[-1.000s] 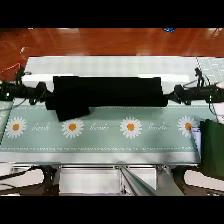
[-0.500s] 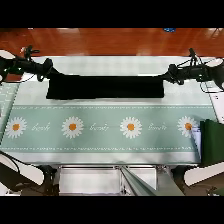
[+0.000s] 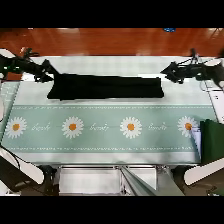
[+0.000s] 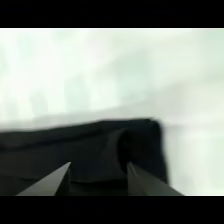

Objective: Fold the shirts.

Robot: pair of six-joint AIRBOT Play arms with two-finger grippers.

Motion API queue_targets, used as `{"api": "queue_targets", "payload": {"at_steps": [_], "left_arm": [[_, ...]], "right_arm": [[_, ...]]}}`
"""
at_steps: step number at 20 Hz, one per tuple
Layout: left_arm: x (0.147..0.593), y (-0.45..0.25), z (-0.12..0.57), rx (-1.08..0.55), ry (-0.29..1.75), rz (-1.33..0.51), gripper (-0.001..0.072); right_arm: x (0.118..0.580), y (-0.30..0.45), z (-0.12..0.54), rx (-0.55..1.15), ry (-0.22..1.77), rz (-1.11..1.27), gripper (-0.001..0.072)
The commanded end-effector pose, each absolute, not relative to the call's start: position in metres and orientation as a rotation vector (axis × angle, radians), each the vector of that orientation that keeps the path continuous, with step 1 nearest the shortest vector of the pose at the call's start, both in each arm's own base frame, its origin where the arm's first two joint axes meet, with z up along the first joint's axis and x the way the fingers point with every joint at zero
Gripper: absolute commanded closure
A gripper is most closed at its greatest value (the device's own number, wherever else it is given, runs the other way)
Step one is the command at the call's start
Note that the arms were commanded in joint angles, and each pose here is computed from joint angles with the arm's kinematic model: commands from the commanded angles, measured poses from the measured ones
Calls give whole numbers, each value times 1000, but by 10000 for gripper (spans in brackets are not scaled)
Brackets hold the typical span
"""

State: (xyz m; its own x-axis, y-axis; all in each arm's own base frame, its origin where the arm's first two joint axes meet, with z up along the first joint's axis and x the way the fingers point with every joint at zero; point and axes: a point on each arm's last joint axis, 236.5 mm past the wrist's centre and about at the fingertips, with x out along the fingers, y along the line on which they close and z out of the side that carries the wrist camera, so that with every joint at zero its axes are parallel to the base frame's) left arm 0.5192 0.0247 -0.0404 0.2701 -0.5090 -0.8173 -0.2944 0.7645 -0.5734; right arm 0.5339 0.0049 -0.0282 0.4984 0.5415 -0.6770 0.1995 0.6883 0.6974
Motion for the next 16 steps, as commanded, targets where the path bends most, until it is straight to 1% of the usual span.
{"api": "queue_targets", "payload": {"at_steps": [1, 3, 5, 8, 10, 13, 16], "left_arm": [[475, 99, -17, -623, 1399, 13, 198], [474, 118, 25, -564, 1279, 53, 198], [478, 115, 66, -529, 1114, 77, 198], [459, 67, 97, -458, 970, 26, 198], [433, 24, 90, -424, 959, -28, 198], [395, -32, 63, -386, 1001, -113, 198], [376, -71, 43, -363, 1058, -180, 198]], "right_arm": [[506, -42, 3, 807, 1059, 222, 303], [486, -75, 0, 820, 1062, 127, 303], [473, -81, -25, 893, 1079, 46, 303], [458, -52, -68, 948, 1142, 20, 303], [458, -28, -82, 942, 1182, 47, 303], [475, 11, -89, 1000, 1172, 111, 303], [487, 42, -97, 1003, 1204, 169, 303]]}}
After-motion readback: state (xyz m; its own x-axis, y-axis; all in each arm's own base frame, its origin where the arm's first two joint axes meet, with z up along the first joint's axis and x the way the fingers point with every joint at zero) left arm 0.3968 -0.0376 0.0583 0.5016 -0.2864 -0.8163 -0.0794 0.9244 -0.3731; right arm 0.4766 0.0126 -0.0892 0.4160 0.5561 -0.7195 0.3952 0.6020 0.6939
